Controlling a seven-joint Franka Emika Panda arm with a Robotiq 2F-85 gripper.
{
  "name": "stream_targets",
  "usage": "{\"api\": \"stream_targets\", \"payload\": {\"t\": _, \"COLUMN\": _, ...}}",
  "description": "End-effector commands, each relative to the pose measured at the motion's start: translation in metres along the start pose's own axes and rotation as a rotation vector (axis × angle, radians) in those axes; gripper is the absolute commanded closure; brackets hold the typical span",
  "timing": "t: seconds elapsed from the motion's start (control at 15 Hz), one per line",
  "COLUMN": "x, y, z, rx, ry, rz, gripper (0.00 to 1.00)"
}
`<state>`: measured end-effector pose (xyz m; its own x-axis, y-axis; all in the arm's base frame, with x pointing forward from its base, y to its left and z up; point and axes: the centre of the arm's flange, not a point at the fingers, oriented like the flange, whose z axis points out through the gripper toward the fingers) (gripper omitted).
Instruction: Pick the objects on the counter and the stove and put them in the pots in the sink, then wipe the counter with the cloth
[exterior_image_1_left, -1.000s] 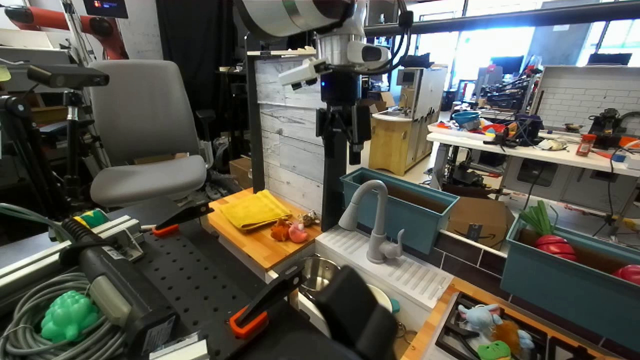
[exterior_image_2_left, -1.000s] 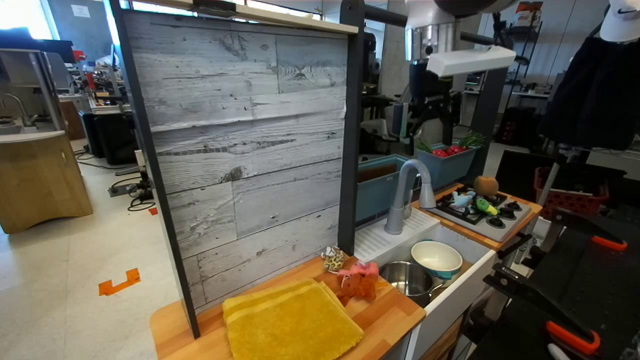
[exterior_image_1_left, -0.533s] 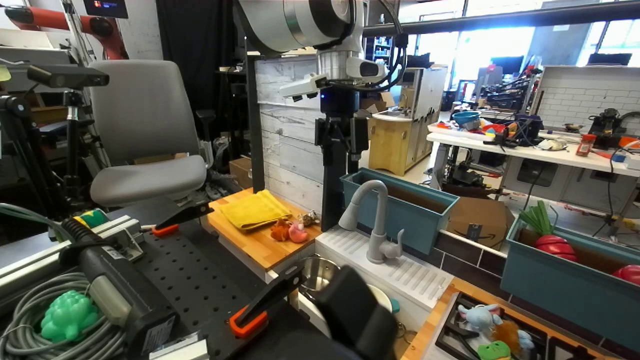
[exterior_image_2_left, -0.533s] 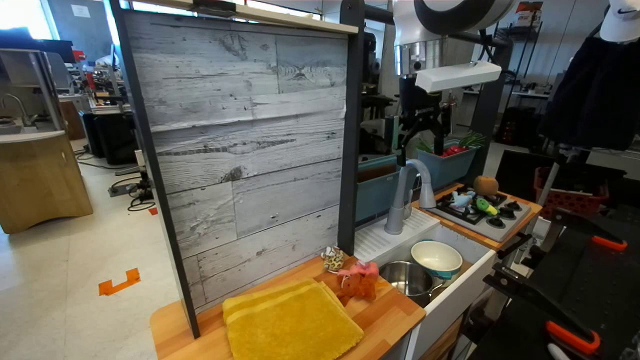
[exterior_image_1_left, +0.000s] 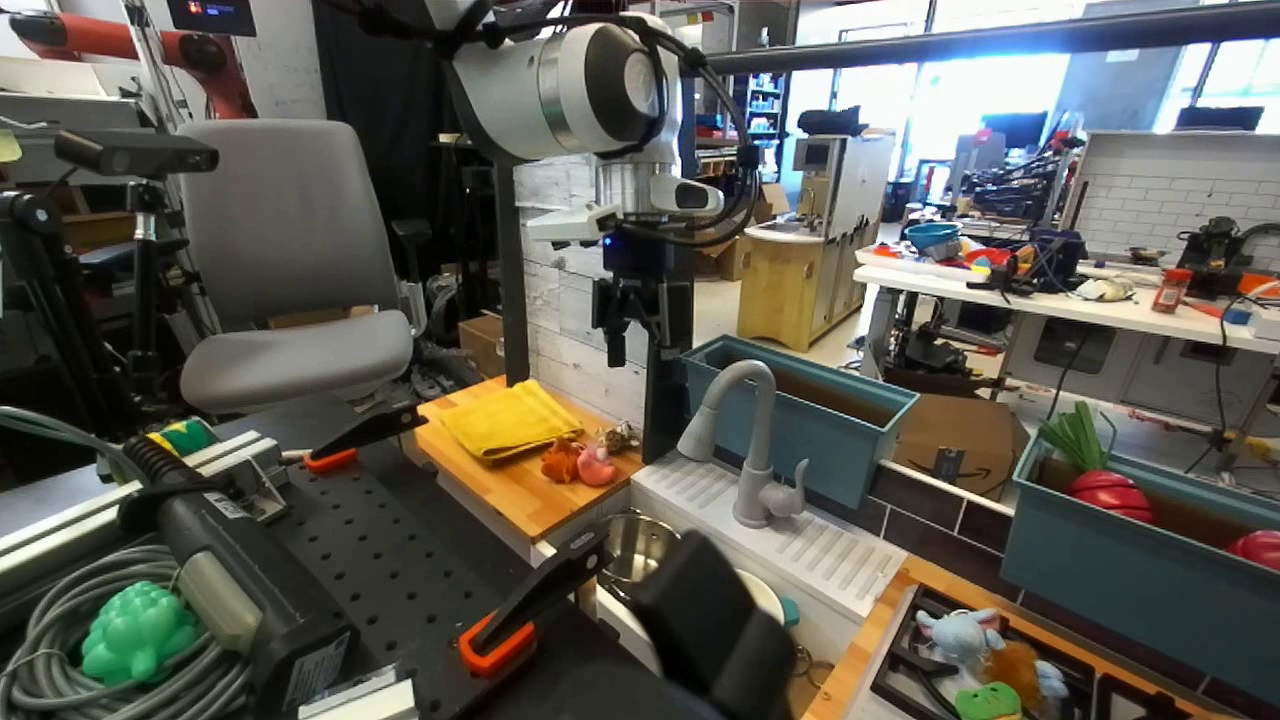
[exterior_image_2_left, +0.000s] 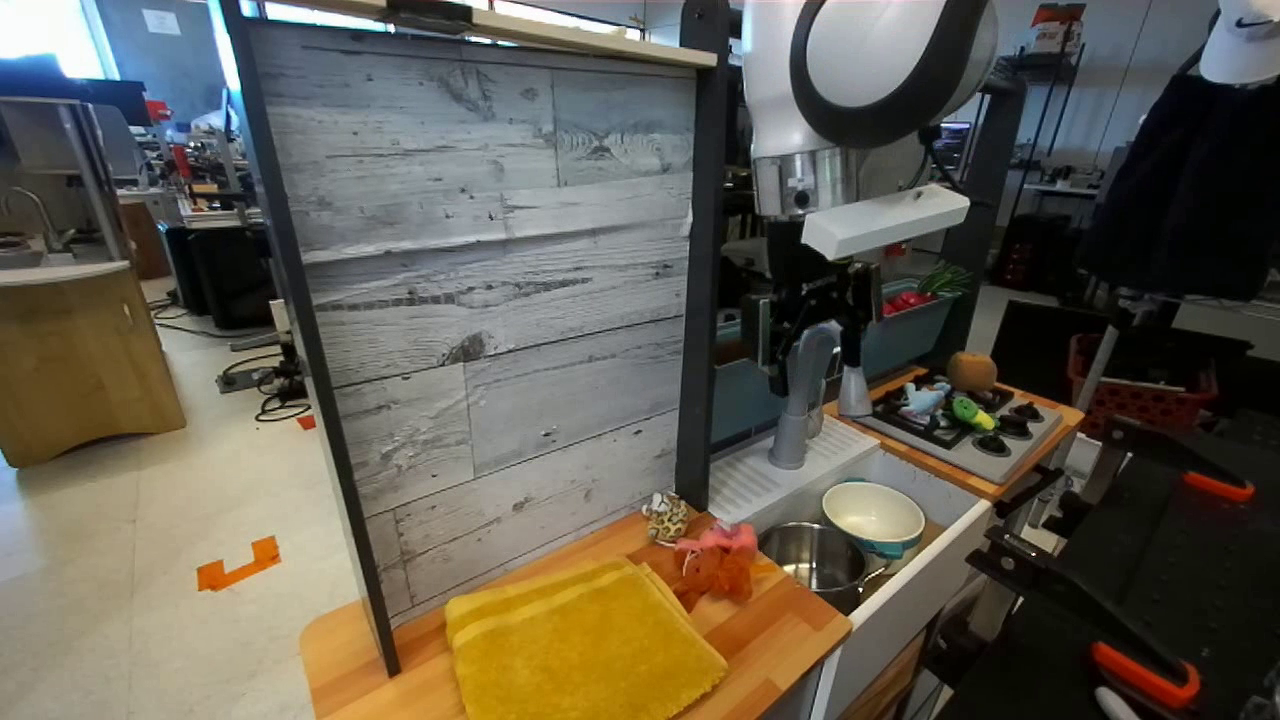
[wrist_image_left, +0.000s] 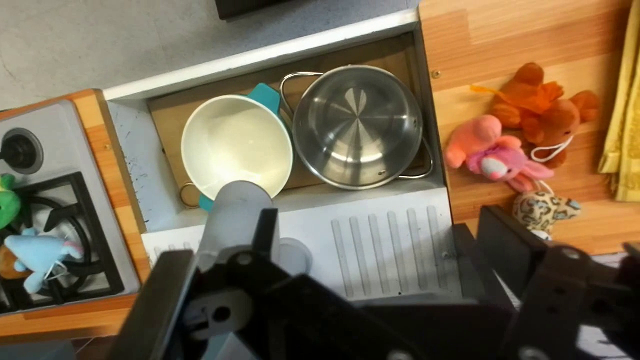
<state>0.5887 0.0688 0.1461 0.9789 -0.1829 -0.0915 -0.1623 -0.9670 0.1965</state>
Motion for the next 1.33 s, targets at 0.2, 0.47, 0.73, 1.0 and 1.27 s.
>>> {"api": "stream_targets", "payload": {"t": 0.2, "x": 0.004, "y": -0.0001, "z": 0.0016, "rx": -0.002, "ry": 0.003, "rz": 0.002, "gripper": 0.0}}
{"api": "stream_targets", "payload": {"t": 0.47, "x": 0.0047, "y": 0.0003, "z": 0.0012, "rx": -0.002, "ry": 0.005, "rz": 0.003, "gripper": 0.0}}
{"api": "stream_targets", "payload": {"t": 0.73, "x": 0.0047, "y": 0.0004, "z": 0.0012, "rx": -0.002, "ry": 0.005, "rz": 0.003, "gripper": 0.0}}
{"api": "stream_targets", "payload": {"t": 1.0, "x": 0.0047, "y": 0.0005, "z": 0.0012, "rx": -0.002, "ry": 0.005, "rz": 0.003, "gripper": 0.0}}
{"api": "stream_targets", "payload": {"t": 1.27, "x": 0.0047, "y": 0.0006, "z": 0.0012, "rx": -0.002, "ry": 0.005, "rz": 0.003, "gripper": 0.0}}
